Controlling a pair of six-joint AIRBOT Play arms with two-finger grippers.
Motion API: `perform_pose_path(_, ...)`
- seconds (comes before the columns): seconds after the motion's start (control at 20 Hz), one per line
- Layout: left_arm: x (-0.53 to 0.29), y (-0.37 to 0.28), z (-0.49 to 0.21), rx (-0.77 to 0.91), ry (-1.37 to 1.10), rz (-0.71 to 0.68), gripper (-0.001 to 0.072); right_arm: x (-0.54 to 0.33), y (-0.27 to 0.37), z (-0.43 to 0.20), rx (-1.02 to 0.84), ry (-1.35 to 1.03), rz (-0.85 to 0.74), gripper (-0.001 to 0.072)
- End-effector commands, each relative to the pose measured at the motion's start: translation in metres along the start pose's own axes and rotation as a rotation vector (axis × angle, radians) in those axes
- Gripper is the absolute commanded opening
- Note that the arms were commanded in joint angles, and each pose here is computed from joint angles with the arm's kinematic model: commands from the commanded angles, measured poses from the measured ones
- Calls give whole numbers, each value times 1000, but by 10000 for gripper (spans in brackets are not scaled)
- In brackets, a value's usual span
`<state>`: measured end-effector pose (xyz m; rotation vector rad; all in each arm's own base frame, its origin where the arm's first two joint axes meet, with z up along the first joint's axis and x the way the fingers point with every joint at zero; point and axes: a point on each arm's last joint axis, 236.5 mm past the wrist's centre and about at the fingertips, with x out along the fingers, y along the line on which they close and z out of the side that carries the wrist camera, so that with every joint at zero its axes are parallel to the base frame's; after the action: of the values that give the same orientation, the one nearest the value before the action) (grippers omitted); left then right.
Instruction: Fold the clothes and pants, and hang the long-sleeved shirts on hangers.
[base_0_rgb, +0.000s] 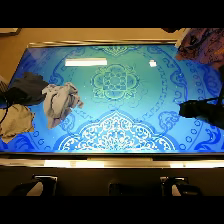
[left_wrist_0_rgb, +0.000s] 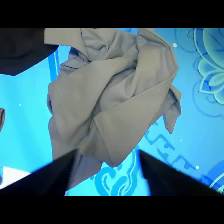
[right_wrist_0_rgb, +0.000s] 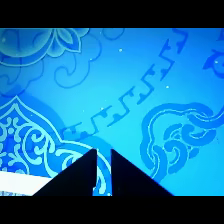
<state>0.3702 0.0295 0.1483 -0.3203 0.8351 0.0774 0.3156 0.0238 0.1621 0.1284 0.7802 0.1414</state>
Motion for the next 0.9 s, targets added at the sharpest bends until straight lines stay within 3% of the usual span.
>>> perform_pose_path(0.0, 26, 6, -12, -82, 77, 12, 720, 0, 0, 3, 0, -11, -1, 137)
perform_pose_path(0.3, 130, -11, -26, 96, 146, 10, 720, 0, -1, 4, -1, -17, -4, 138)
perform_pose_path(0.75, 240, -10, -76, 58, 237, 20, 713, 0, -1, 2, 0, -10, -3, 149)
perform_pose_path(0.8, 241, -13, -81, 43, 255, 10, 636, 0, -1, 2, 6, -10, -4, 149)
perform_pose_path(0.85, 238, -19, -86, 19, 284, -7, 238, 0, -1, 2, 7, -10, -3, 149)
